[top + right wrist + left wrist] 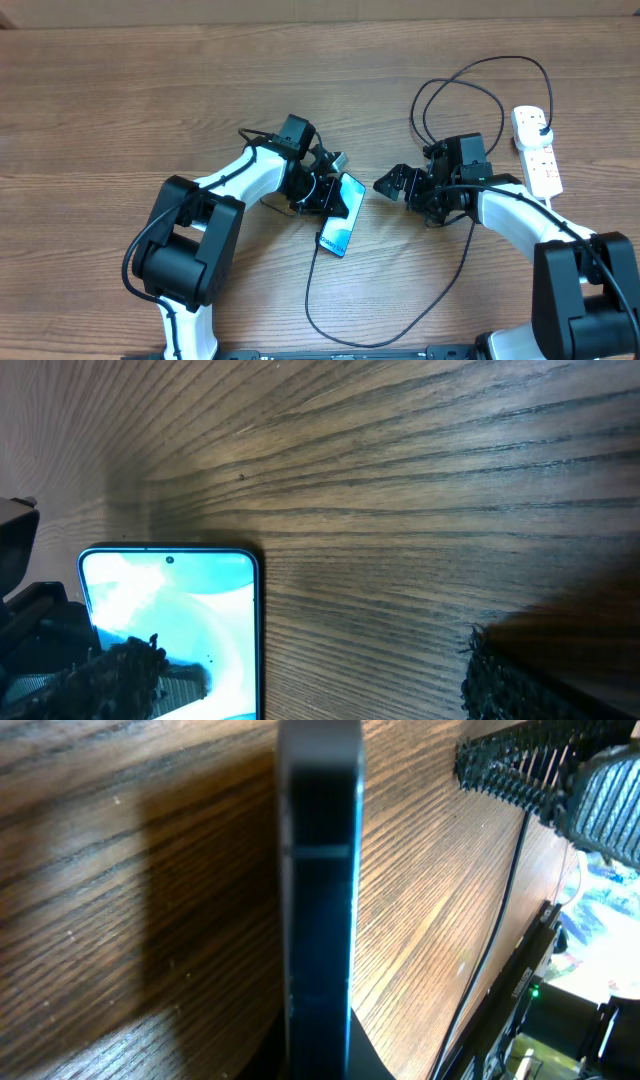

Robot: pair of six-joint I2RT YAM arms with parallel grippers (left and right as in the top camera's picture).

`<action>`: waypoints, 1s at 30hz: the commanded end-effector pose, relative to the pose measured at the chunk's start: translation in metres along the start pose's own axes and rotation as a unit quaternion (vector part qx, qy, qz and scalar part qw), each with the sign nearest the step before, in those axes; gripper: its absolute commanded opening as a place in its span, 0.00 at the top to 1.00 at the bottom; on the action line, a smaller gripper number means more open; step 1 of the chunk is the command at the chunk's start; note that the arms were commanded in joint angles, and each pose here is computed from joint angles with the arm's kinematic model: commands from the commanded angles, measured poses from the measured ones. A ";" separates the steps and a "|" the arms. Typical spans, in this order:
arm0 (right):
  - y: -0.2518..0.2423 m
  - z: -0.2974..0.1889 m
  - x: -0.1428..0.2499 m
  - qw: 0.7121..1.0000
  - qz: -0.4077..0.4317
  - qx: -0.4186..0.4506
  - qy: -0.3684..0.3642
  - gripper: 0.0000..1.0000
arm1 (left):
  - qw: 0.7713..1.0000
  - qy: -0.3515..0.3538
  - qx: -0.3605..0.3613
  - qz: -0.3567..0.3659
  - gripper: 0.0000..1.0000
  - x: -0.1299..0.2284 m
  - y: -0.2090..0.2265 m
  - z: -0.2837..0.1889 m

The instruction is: Plug charger to phone and switch on socket

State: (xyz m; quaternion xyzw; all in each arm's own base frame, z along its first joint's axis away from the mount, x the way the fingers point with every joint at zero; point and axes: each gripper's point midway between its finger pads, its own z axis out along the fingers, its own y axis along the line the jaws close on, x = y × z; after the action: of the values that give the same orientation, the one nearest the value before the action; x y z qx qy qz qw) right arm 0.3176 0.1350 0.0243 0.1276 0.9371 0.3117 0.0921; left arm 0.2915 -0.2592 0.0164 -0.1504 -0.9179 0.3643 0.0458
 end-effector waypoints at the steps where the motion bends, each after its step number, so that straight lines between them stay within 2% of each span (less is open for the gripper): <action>1: -0.014 0.002 -0.001 0.999 0.005 0.032 -0.008 0.00 | 0.995 0.000 -0.102 -0.018 0.96 0.006 0.045 0.006; 30: -0.012 0.002 -0.004 0.999 0.001 0.028 -0.015 0.00 | 0.994 -0.003 -0.112 -0.007 0.96 0.004 0.044 0.010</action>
State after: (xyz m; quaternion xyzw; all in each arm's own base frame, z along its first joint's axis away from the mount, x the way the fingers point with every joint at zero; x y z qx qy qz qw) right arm 0.3180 0.1350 0.0245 0.1272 0.9370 0.3118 0.0930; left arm 0.2925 -0.2614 0.0168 -0.1499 -0.9199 0.3601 0.0415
